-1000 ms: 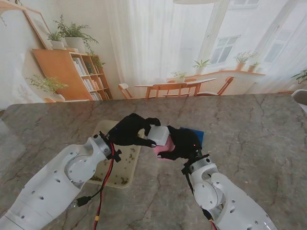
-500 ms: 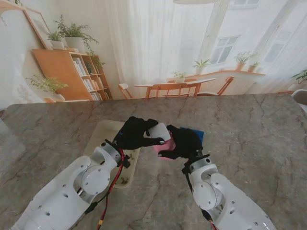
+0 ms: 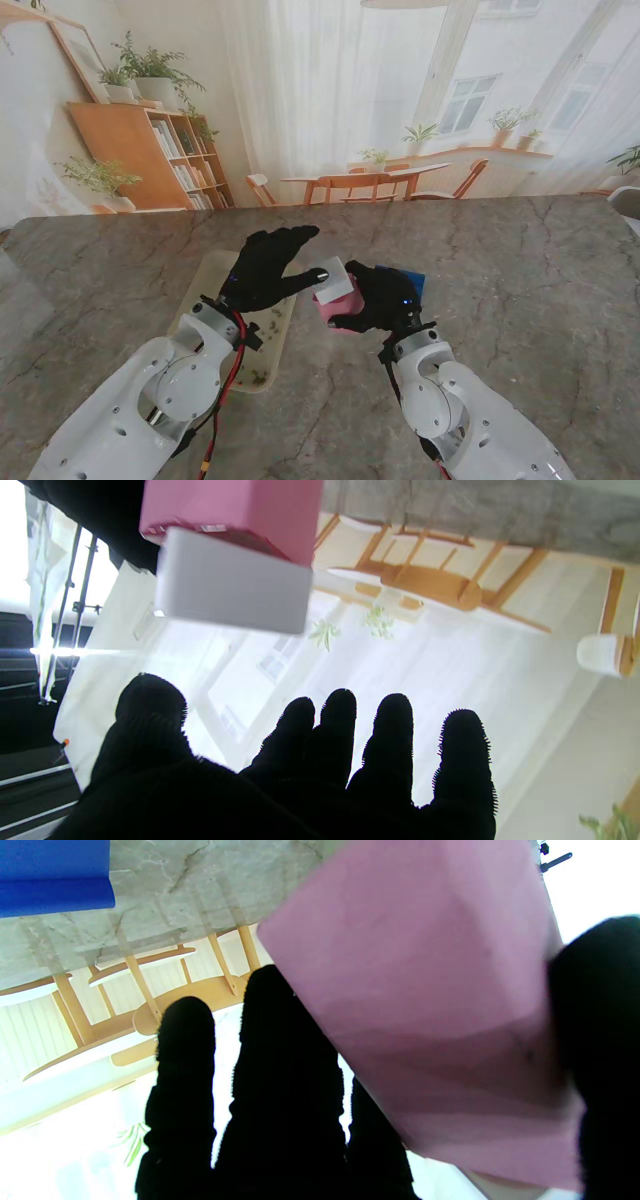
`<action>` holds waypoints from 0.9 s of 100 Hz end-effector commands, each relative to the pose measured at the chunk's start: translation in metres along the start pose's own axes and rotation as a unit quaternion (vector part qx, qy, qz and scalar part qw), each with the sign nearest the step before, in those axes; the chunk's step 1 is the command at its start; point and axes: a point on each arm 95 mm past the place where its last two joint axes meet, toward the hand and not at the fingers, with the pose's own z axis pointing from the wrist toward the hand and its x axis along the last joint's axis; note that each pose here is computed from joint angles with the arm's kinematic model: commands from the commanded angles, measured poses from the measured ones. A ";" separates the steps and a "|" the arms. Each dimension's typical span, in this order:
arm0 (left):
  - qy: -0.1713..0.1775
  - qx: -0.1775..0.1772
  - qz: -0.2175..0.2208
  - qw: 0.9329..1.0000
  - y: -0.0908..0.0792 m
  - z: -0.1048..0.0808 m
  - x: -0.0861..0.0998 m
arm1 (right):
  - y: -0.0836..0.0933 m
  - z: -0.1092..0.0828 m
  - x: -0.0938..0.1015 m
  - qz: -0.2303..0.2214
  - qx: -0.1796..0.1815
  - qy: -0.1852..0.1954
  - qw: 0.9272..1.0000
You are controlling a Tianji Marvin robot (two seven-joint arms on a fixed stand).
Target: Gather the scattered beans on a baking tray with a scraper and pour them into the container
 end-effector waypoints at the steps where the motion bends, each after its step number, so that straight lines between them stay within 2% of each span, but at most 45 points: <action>1: 0.017 0.008 -0.010 1.000 -0.011 -0.004 -0.005 | 0.001 0.001 0.001 0.003 0.001 0.006 1.000; 10: 0.039 0.005 -0.005 0.999 -0.020 -0.009 -0.016 | 0.001 0.001 0.001 0.004 0.000 0.009 1.000; 19: 0.052 -0.015 0.006 0.999 -0.025 -0.014 -0.026 | 0.001 0.001 0.002 0.005 -0.001 0.011 1.000; 38: 0.089 -0.056 0.059 0.993 -0.026 -0.012 -0.038 | 0.002 0.000 0.006 0.013 -0.002 0.024 1.000; 68: 0.137 -0.093 0.060 0.984 -0.019 0.005 -0.039 | 0.002 -0.001 0.008 0.016 -0.004 0.038 0.999; 78: 0.160 -0.107 0.057 0.980 -0.018 0.009 -0.037 | 0.003 -0.002 0.008 0.012 -0.004 0.040 0.999; 90: 0.183 -0.144 0.048 0.971 -0.018 0.010 -0.034 | 0.003 -0.002 0.008 0.008 -0.005 0.043 0.999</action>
